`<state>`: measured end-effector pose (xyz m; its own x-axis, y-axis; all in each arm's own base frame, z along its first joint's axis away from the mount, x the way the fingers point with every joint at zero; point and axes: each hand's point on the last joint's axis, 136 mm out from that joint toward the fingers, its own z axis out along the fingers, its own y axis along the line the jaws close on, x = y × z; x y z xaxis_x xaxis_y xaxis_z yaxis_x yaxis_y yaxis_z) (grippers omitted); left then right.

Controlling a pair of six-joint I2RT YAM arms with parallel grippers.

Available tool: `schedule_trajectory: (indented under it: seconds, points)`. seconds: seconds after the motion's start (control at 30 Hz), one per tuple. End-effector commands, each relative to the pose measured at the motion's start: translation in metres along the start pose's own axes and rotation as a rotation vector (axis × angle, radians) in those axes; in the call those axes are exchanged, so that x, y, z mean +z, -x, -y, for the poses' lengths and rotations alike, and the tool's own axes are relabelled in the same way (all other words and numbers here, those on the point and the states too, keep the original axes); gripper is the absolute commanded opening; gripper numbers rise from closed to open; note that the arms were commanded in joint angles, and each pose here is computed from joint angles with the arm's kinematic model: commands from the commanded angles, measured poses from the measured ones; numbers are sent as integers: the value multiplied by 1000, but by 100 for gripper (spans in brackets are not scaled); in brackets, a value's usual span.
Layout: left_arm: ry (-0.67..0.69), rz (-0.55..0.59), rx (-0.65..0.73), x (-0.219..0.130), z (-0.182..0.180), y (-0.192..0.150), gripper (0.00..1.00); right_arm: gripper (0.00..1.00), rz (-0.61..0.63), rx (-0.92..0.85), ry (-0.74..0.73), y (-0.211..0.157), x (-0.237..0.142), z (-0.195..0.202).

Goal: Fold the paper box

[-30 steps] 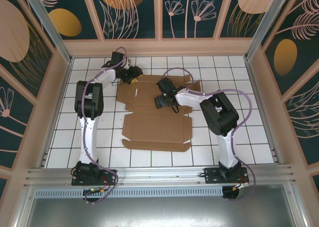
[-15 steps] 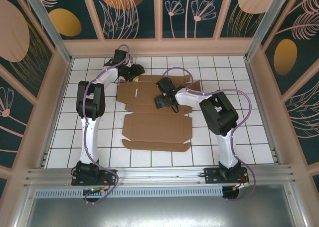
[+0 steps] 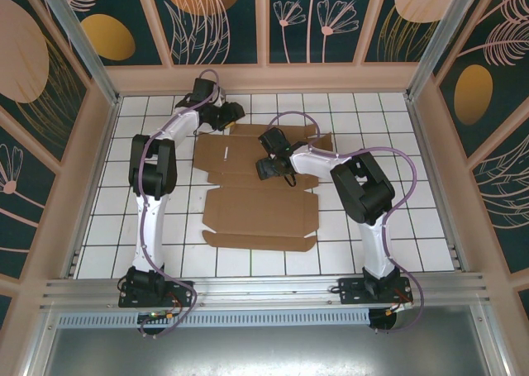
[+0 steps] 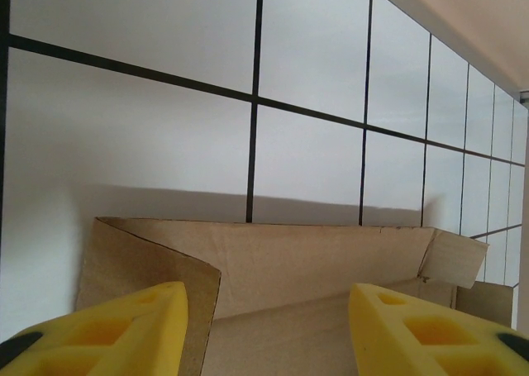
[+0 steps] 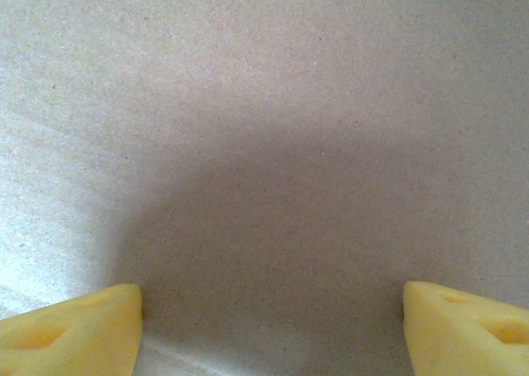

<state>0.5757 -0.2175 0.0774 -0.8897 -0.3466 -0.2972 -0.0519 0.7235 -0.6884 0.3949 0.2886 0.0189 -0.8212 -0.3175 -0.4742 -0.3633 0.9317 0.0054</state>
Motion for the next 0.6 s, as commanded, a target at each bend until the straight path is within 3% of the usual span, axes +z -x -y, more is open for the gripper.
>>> schedule_trajectory:
  seconds: [0.0,0.3,0.43,0.57]
  points:
    - [-28,-40,-18,20,0,-9,54,79,-341,-62,-65,-104,35,19]
    - [-7,-53,-17,27,-4,-8,54,79,-344,-65,-68,-104,36,20]
    - [-32,41,13,-18,16,20,56,79,-339,-67,-68,-102,34,20]
    - [8,147,16,-76,3,38,59,79,-340,-62,-57,-104,34,18]
